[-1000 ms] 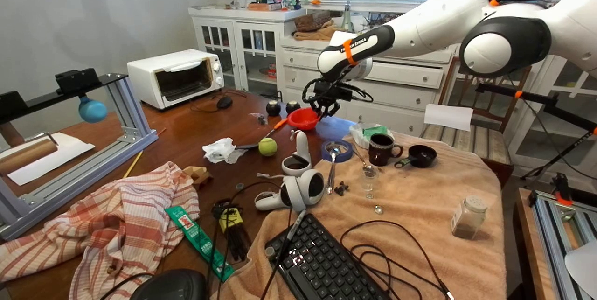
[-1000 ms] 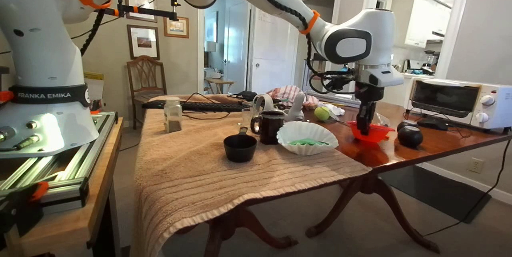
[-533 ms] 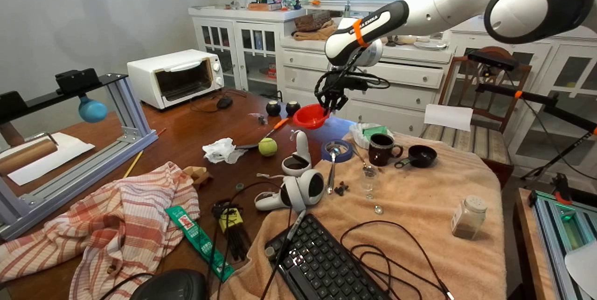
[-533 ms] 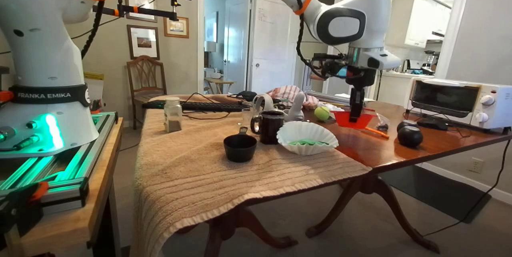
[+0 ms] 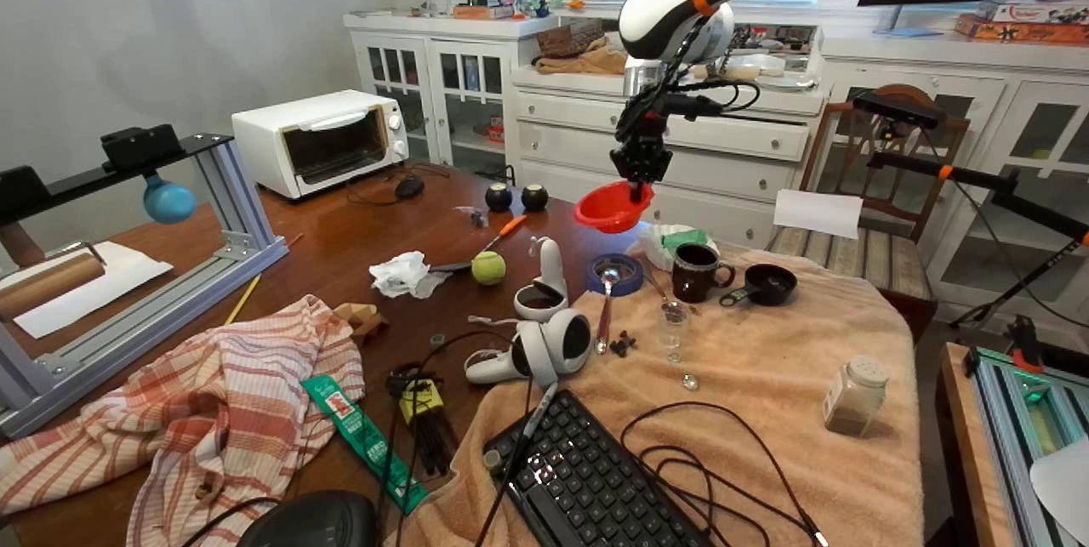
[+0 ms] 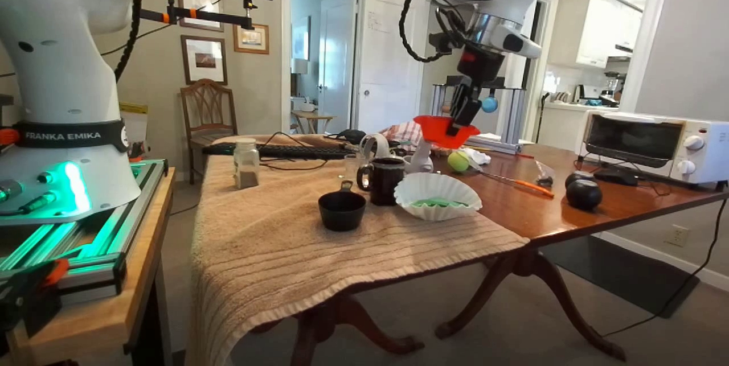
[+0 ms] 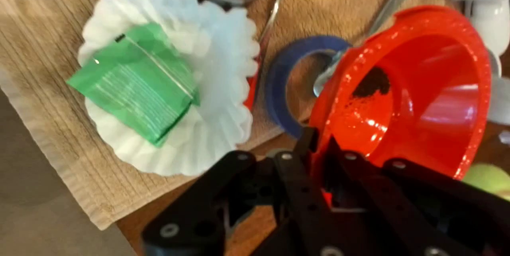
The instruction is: Place the orange bowl on top of the blue tape, remove the green object from the coffee filters and then place the coffee filters on the orange bowl
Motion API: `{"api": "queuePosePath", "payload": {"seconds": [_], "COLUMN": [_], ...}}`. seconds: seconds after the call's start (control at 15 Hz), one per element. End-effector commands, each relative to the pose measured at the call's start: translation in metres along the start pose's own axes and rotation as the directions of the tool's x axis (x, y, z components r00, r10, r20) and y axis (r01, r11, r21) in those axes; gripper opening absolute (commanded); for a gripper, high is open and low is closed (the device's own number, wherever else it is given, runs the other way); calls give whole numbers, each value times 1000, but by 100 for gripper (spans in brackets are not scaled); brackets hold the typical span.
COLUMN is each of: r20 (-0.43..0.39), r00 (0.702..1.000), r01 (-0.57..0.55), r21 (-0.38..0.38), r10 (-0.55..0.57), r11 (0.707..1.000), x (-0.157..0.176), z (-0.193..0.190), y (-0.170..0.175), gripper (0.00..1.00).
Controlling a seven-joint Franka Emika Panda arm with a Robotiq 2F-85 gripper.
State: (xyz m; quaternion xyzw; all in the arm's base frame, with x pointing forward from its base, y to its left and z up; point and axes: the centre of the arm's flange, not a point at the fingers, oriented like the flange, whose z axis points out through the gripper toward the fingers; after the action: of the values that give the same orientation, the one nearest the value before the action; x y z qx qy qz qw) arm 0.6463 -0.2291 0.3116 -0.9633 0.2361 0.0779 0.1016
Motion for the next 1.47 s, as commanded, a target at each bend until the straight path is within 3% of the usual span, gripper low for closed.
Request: {"api": "queuePosePath", "payload": {"seconds": [0.0, 0.27, 0.6, 0.87, 1.2, 1.4], "r20": [133, 221, 287, 316, 330, 336], "r00": [984, 939, 844, 734, 606, 509], "r01": [129, 301, 519, 673, 785, 854], "r21": [-87, -168, -228, -216, -101, -78], "r10": [-117, -262, -452, -601, -724, -793], "r11": [988, 939, 824, 708, 611, 515], "x": [-34, -33, -27, -21, -12, -9], "z": [16, 48, 58, 55, 51, 48], "y": [7, 10, 5, -9, -24, -36], "gripper": [2, 2, 2, 2, 2, 2]}}
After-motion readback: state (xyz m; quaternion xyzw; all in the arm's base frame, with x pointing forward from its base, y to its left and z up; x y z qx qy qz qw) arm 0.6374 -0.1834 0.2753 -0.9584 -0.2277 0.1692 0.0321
